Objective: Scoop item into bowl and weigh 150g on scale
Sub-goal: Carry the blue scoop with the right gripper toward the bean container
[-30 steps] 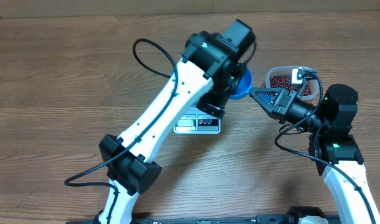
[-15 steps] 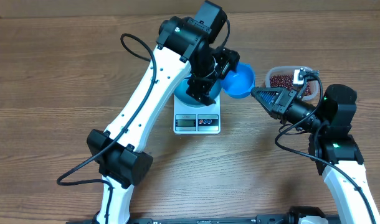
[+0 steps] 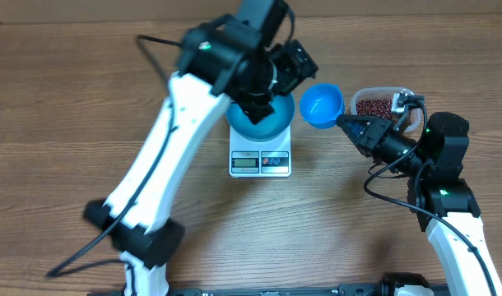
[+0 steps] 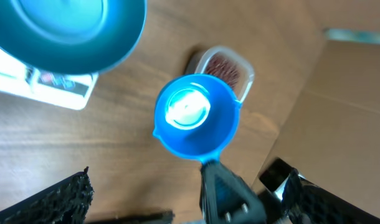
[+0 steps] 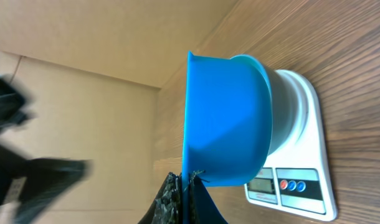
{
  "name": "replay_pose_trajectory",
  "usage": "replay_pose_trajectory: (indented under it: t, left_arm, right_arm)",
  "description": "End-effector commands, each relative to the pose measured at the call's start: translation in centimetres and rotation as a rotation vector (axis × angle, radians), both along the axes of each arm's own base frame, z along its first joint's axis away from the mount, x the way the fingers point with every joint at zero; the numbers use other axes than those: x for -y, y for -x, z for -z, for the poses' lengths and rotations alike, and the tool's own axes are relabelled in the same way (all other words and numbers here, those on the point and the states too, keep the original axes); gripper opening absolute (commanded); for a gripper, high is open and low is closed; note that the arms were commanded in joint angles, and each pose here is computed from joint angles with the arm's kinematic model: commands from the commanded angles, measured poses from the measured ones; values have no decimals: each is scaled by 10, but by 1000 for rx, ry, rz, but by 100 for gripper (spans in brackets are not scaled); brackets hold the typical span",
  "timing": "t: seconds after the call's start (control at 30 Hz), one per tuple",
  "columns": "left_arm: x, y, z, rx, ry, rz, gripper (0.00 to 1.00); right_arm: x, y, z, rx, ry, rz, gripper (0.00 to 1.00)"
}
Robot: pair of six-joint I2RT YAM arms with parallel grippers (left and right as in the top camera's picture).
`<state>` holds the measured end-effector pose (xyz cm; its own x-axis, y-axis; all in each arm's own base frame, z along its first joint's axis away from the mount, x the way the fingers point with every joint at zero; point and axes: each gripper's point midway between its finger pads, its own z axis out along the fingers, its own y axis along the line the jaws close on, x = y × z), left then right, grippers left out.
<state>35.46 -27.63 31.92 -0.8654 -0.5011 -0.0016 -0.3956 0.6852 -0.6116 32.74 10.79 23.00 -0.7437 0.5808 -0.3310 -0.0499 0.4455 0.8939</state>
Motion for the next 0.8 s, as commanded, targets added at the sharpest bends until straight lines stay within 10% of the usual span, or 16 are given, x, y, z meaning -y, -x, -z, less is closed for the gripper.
replay_pose_trajectory:
  t: [0.0, 0.77]
  left_arm:
    - [-32, 4, -42, 198, -63, 18, 100]
    - [-107, 16, -33, 237, -425, -67, 100]
  right_arm:
    - [5, -6, -8, 68, 65, 15, 4]
    - [112, 9, -45, -343, 853, 187, 4]
